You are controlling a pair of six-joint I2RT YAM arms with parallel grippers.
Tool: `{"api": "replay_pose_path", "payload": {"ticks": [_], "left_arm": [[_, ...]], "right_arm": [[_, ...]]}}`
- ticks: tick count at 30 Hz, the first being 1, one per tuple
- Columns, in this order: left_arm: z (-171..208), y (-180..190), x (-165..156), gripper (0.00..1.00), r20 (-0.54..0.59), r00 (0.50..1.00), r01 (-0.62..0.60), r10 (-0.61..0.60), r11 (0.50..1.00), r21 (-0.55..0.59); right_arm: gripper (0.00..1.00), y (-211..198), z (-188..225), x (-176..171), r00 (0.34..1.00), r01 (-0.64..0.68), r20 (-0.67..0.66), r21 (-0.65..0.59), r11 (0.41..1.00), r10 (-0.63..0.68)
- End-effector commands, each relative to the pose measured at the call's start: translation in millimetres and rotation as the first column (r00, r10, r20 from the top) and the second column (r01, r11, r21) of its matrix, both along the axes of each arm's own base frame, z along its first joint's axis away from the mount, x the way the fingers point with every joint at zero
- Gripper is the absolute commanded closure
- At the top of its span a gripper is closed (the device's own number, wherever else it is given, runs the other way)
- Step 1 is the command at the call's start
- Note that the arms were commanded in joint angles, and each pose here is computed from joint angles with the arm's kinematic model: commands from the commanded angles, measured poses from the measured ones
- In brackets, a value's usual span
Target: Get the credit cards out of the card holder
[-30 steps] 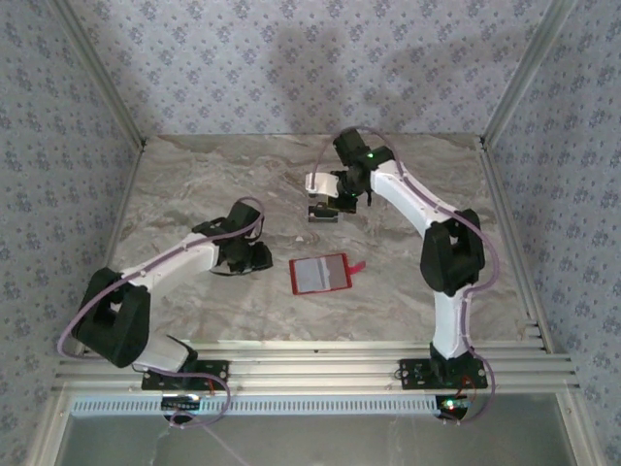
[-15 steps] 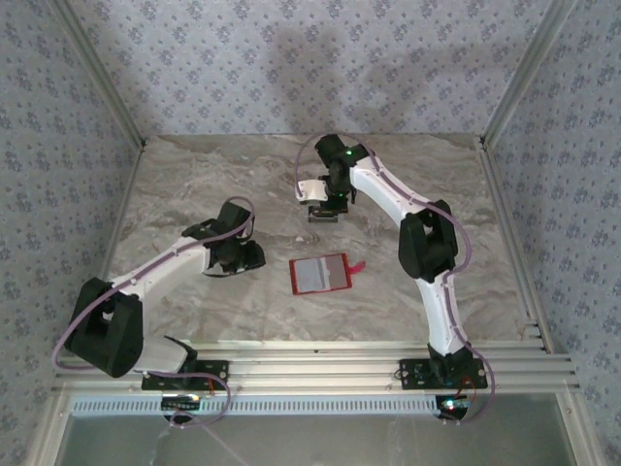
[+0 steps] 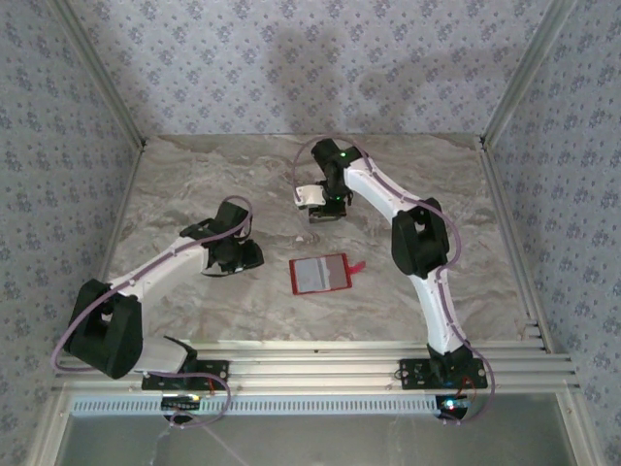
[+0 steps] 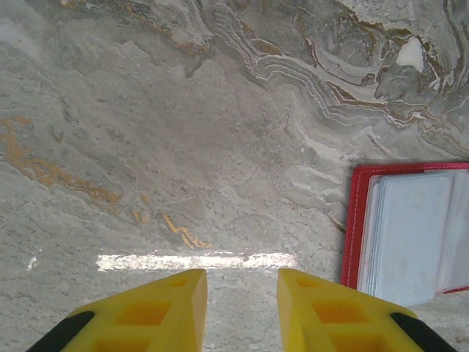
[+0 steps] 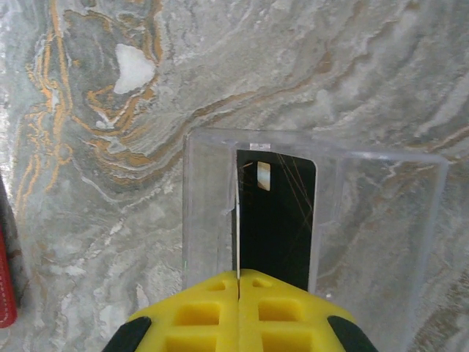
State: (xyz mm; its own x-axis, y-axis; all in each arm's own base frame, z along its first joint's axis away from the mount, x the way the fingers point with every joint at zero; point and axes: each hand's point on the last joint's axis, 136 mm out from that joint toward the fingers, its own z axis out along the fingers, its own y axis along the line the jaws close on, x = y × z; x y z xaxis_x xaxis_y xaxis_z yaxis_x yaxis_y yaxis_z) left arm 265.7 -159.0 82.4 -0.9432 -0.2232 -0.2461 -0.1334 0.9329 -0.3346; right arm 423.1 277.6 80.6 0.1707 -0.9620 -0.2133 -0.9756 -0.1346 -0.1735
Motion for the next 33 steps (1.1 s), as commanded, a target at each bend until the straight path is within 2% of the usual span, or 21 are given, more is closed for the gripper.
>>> {"api": "replay_pose_path", "payload": {"ticks": [1, 5, 7, 10, 19, 24, 28, 31, 33], "left_arm": [[4.1, 0.7, -0.4, 0.68, 0.009, 1.0, 0.016, -0.016, 1.0, -0.002], [6.7, -1.7, 2.0, 0.68, 0.014, 1.0, 0.021, -0.021, 1.0, -0.009], [9.0, -3.0, 3.1, 0.68, 0.018, 1.0, 0.024, -0.024, 1.0, -0.014], [11.7, -3.6, 4.4, 0.68, 0.022, 0.999, 0.027, -0.027, 1.0, -0.014], [14.5, -7.7, 5.5, 0.67, 0.02, 0.999, 0.037, -0.036, 0.999, -0.031], [11.4, -16.0, 5.5, 0.67, -0.004, 0.998, 0.058, -0.058, 0.997, -0.056], [9.1, -27.3, 5.9, 0.67, -0.018, 0.996, 0.081, -0.082, 0.994, -0.073], [7.5, -40.3, 6.8, 0.67, -0.02, 0.994, 0.108, -0.11, 0.991, -0.075], [5.3, -47.9, 8.4, 0.67, -0.026, 0.992, 0.12, -0.122, 0.99, -0.073]], "right_arm": [[1.0, 5.9, -4.0, -17.6, 0.996, -0.018, -0.083, 0.008, 1.0, 0.019], [0.99, 9.0, -3.8, -12.8, 0.998, 0.0, -0.064, 0.014, 1.0, 0.001], [0.85, 10.3, -1.1, -2.1, 1.0, 0.021, -0.016, 0.012, 1.0, -0.02], [0.78, 12.3, 7.8, 10.2, 0.998, 0.032, 0.047, 0.025, 0.999, -0.033], [0.74, 16.1, 51.4, 37.2, 0.965, 0.083, 0.239, 0.108, 0.991, -0.107], [0.71, 8.8, 77.4, 40.4, 0.932, 0.208, 0.254, 0.203, 0.957, -0.257], [0.69, -3.2, 93.3, 40.0, 0.87, 0.407, 0.16, 0.301, 0.863, -0.466], [0.69, -12.9, 103.0, 34.9, 0.778, 0.56, 0.07, 0.374, 0.739, -0.625], [0.69, -19.6, 108.7, 27.7, 0.7, 0.653, -0.01, 0.413, 0.634, -0.714]]}}
